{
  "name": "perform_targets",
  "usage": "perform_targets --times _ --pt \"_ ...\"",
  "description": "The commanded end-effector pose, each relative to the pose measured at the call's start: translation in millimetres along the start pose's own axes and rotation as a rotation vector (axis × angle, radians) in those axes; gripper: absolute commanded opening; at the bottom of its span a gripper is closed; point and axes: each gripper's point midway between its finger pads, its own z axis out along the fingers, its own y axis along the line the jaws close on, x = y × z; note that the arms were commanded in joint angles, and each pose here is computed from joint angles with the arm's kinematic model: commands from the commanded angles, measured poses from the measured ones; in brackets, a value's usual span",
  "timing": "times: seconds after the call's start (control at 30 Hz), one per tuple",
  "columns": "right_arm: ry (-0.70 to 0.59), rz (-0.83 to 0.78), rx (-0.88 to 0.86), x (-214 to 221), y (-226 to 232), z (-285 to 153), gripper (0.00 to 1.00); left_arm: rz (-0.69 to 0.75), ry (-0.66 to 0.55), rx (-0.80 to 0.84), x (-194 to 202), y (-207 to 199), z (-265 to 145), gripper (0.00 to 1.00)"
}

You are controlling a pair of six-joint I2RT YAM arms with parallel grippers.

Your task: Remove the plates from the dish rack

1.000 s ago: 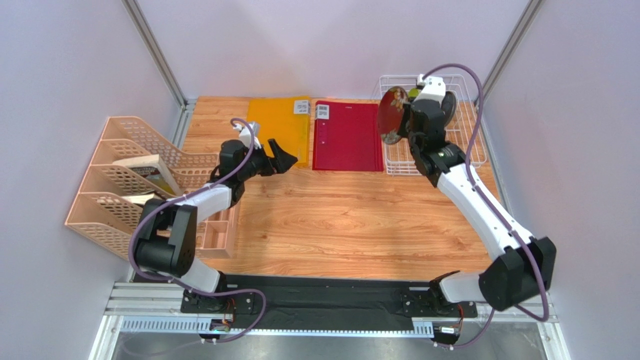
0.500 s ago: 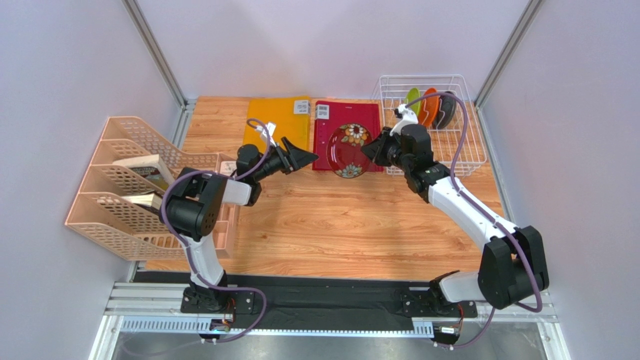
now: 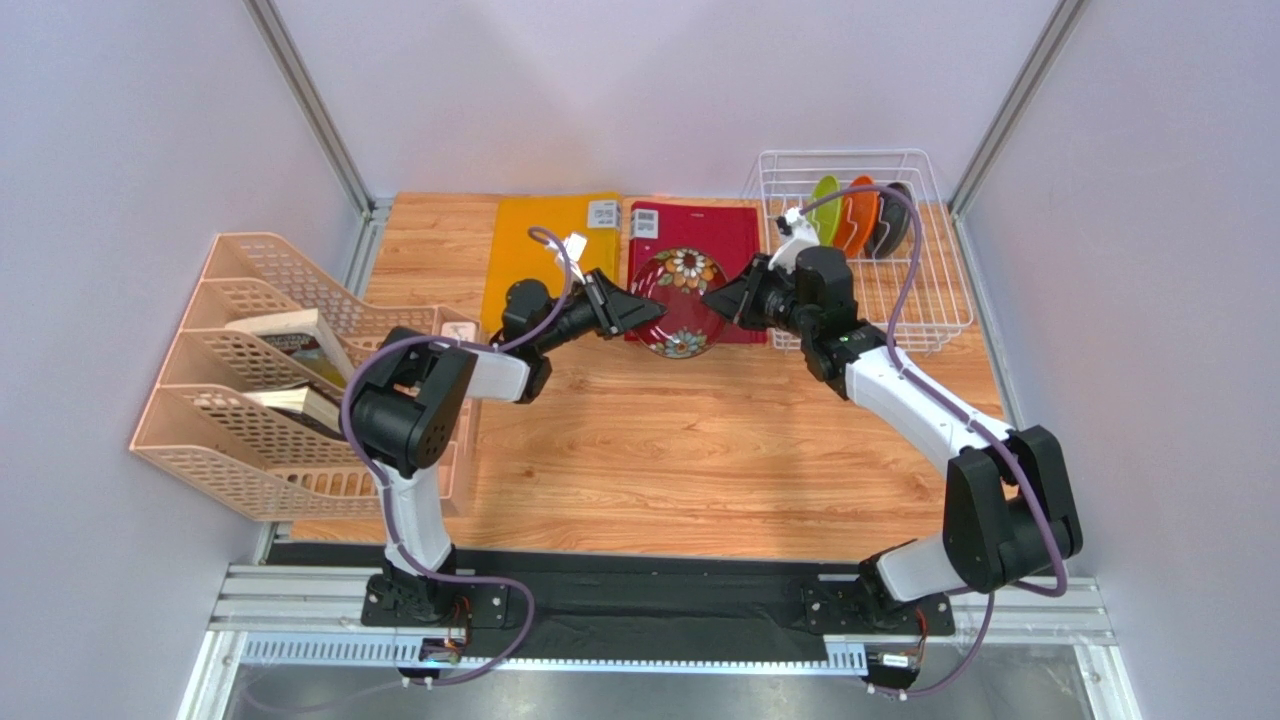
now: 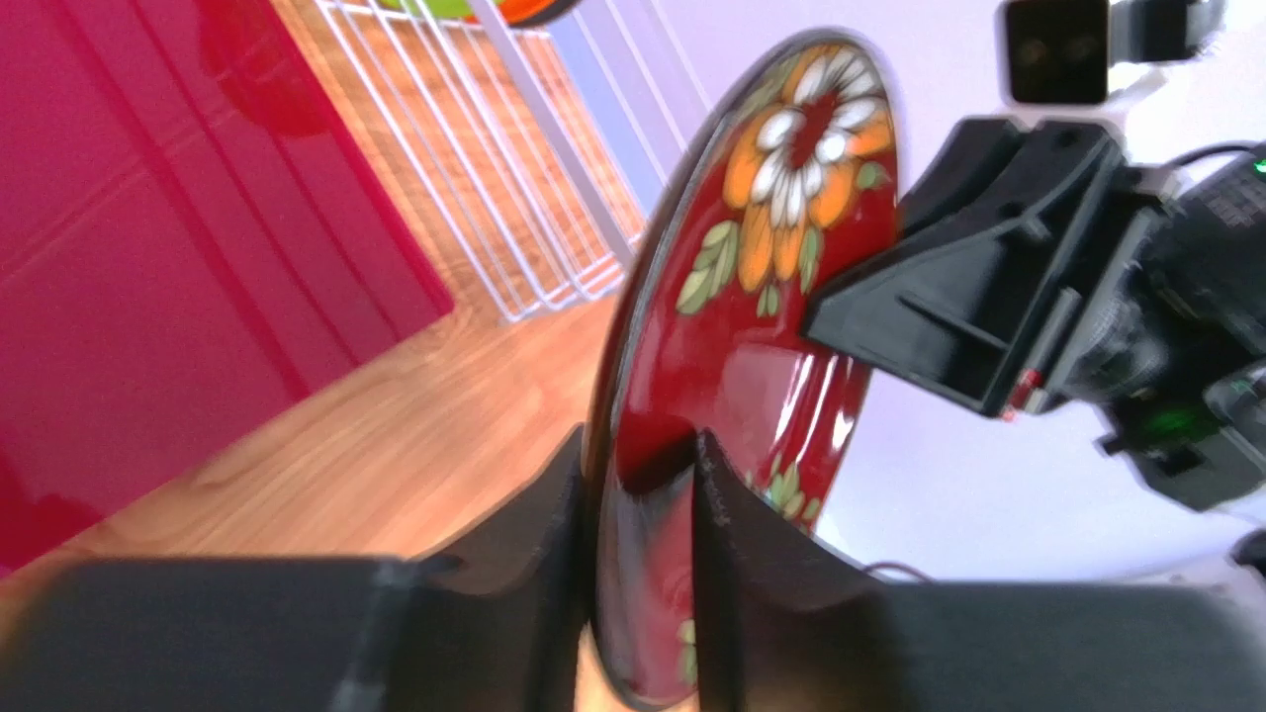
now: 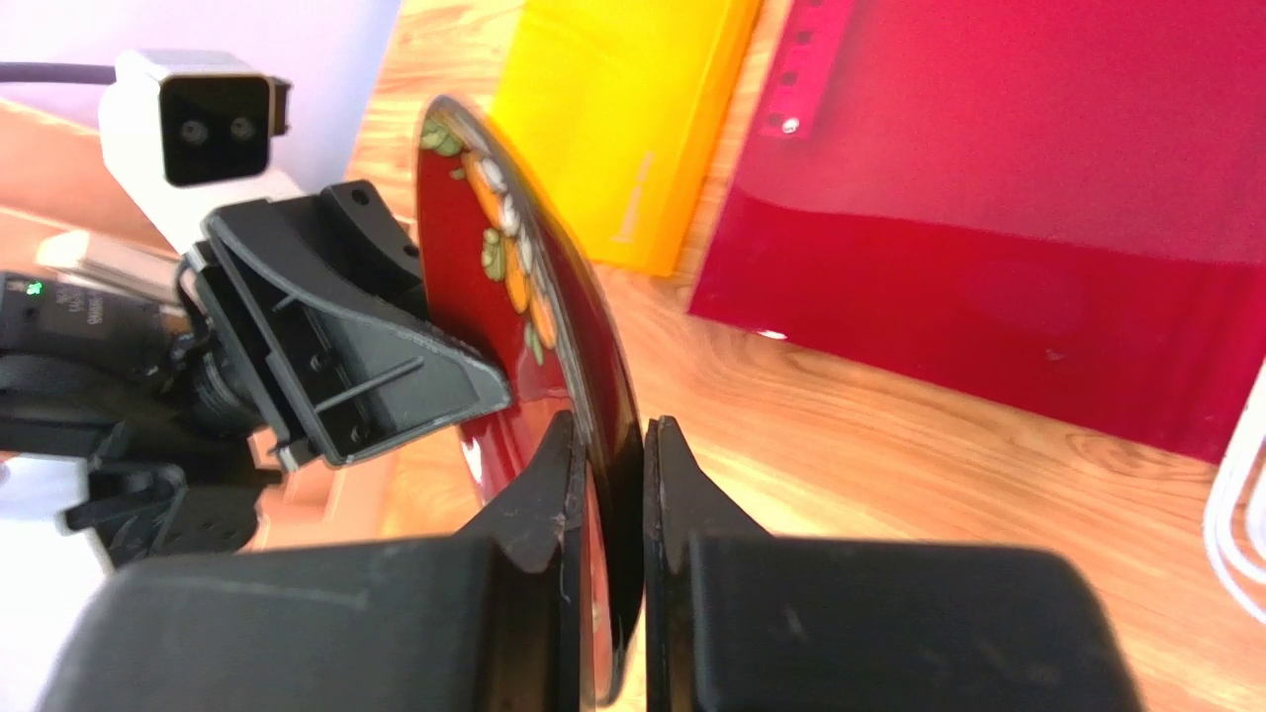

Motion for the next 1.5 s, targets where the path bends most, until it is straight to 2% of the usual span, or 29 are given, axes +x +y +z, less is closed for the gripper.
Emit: perform_targets --times 0.0,0.03,0.2,0.23,0.27,0.37,0.43,0.53,0.67,0.93,1.13,1.17,1.4,1.43,1.47 --pt "-0.050 0.006 -0.192 -23 45 -1 0.00 0.123 -0.016 0.044 -6 -17 13 0.03" --pt "-0.048 0.008 -0.194 -23 45 0 0.00 0.123 -0.001 0.029 -3 -14 13 0.00" --pt "-0.011 0.012 -0.226 -19 49 4 0.01 0.200 0.019 -0.022 1 -19 14 0.00" --pt "-0.003 0.013 -0.225 -18 48 6 0.07 0.214 0.039 -0.049 5 -14 12 0.00" --pt "0.006 0.013 -0.214 -16 46 7 0.25 0.225 0.040 -0.057 2 -19 12 0.00" --pt "0.010 -0.006 -0.107 -19 28 9 0.56 0.243 0.054 -0.189 0 -6 2 0.00" --pt "-0.020 -0.039 -0.008 -27 13 7 0.67 0.255 0.079 -0.262 4 -1 -12 0.00" --pt "-0.053 -0.085 0.131 -37 -11 -5 0.75 0.251 0.113 -0.366 15 12 -34 0.00" --pt "-0.120 -0.091 0.227 -57 -34 -25 0.77 0.251 0.139 -0.474 28 17 -67 0.00" --pt "-0.210 -0.117 0.370 -101 -62 -52 0.77 0.133 0.173 -0.601 87 37 -136 0.00" --pt "-0.218 -0.090 0.449 -123 -90 -49 0.77 0.104 0.176 -0.616 101 34 -152 0.00" --pt "-0.214 -0.079 0.508 -124 -108 -47 0.77 0.100 0.183 -0.615 103 34 -152 0.00" --pt "-0.210 -0.115 0.686 -151 -155 -38 0.76 0.039 0.255 -0.654 129 56 -154 0.00" --pt "-0.206 -0.128 0.694 -153 -157 -36 0.76 0.036 0.264 -0.664 132 60 -154 0.02" --pt "-0.201 -0.145 0.712 -156 -161 -34 0.76 0.037 0.272 -0.677 135 64 -155 0.12"
